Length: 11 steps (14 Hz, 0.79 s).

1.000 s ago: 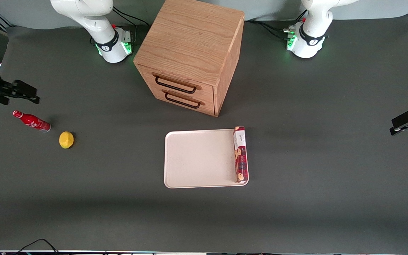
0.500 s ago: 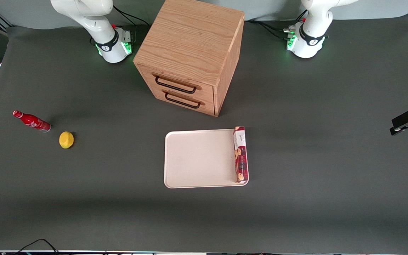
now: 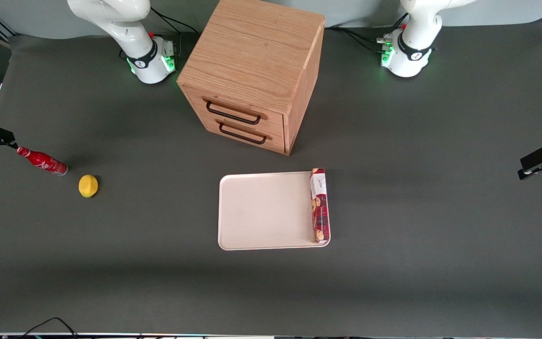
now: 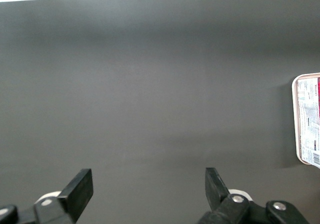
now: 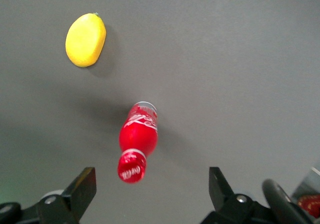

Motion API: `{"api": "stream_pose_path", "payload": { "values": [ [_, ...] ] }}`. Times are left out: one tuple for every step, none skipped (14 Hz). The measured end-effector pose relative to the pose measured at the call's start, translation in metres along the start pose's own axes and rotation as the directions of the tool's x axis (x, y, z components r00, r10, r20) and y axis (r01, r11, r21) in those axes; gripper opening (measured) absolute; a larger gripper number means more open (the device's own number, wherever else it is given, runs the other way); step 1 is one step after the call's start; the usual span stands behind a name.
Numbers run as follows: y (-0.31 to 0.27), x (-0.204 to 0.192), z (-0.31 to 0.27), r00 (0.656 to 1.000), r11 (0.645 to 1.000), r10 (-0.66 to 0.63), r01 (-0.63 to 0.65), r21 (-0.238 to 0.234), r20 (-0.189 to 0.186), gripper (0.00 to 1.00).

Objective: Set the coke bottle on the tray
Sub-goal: 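Move the right gripper down over the red Coca-Cola bottle's neck, then close the right gripper around the bottle's body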

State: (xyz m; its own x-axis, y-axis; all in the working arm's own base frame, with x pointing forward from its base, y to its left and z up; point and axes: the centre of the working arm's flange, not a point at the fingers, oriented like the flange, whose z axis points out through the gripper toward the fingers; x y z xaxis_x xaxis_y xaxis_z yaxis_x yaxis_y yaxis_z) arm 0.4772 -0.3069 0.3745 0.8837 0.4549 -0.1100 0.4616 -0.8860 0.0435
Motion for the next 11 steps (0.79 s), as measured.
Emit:
{"api": "stream_pose_path", "payload": {
  "values": [
    [-0.001,0.002,0.009,1.000,1.000,0.008,-0.008,0.013,-0.004,1.00],
    [-0.002,0.003,0.015,1.000,1.000,0.013,-0.013,0.020,-0.006,1.00],
    [-0.002,0.004,0.021,1.000,1.000,0.015,-0.015,0.019,-0.007,1.00],
    [-0.003,0.004,0.027,1.000,1.000,0.014,-0.013,0.014,-0.009,1.00],
    [-0.005,0.004,0.034,1.000,1.000,0.011,-0.011,0.013,-0.008,1.00],
    [-0.008,0.003,0.041,1.000,1.000,0.010,-0.010,0.018,-0.004,1.00],
    [-0.010,0.002,0.047,1.000,1.000,0.010,-0.010,0.024,0.001,1.00],
    [-0.012,0.001,0.051,1.000,0.999,0.010,-0.010,0.032,0.007,0.98],
    [-0.013,0.000,0.055,1.000,0.999,0.010,-0.011,0.038,0.011,0.98],
    [-0.015,-0.002,0.058,1.000,0.999,0.012,-0.012,0.044,0.014,0.93],
    [-0.015,-0.003,0.059,1.000,0.999,0.013,-0.014,0.047,0.016,0.93]
  ]
}}
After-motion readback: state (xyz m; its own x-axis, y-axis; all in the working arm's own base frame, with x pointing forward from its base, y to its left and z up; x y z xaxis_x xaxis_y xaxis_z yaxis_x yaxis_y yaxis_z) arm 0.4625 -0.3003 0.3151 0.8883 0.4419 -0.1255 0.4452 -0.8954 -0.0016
